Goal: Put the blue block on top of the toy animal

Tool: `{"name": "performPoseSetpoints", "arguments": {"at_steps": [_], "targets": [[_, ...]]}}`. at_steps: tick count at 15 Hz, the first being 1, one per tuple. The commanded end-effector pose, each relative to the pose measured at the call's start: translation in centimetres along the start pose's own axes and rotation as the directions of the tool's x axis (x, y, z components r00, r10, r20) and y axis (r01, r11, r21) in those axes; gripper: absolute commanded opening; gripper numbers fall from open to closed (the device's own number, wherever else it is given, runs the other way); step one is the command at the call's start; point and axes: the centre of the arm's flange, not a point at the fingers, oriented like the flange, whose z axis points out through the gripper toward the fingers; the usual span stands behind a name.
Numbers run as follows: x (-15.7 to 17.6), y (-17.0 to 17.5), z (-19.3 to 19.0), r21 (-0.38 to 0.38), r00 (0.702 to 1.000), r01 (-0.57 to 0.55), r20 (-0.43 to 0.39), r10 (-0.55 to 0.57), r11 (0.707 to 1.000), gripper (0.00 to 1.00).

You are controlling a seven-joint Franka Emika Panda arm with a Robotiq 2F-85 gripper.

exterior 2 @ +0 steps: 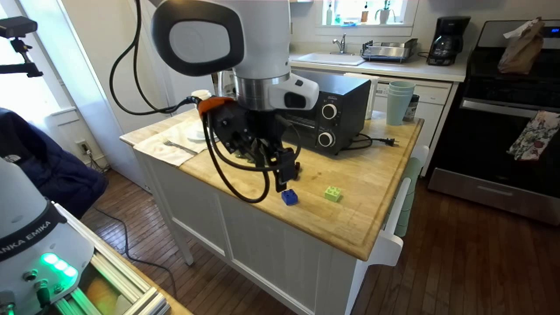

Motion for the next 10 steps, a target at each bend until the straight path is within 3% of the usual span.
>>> {"name": "performPoseSetpoints", "arguments": {"at_steps": [1,2,10], "targets": [[2.2,1.9,2.0,0.002,0.999,0.036,0.012,-0.036,0.999,1.00],[0.3,0.5,0.8,0.000,1.000,0.022,0.011,-0.022,1.000,1.00],[1.2,1.1,1.6,-0.011,0.999,0.031,0.026,-0.031,0.999,1.00]]}}
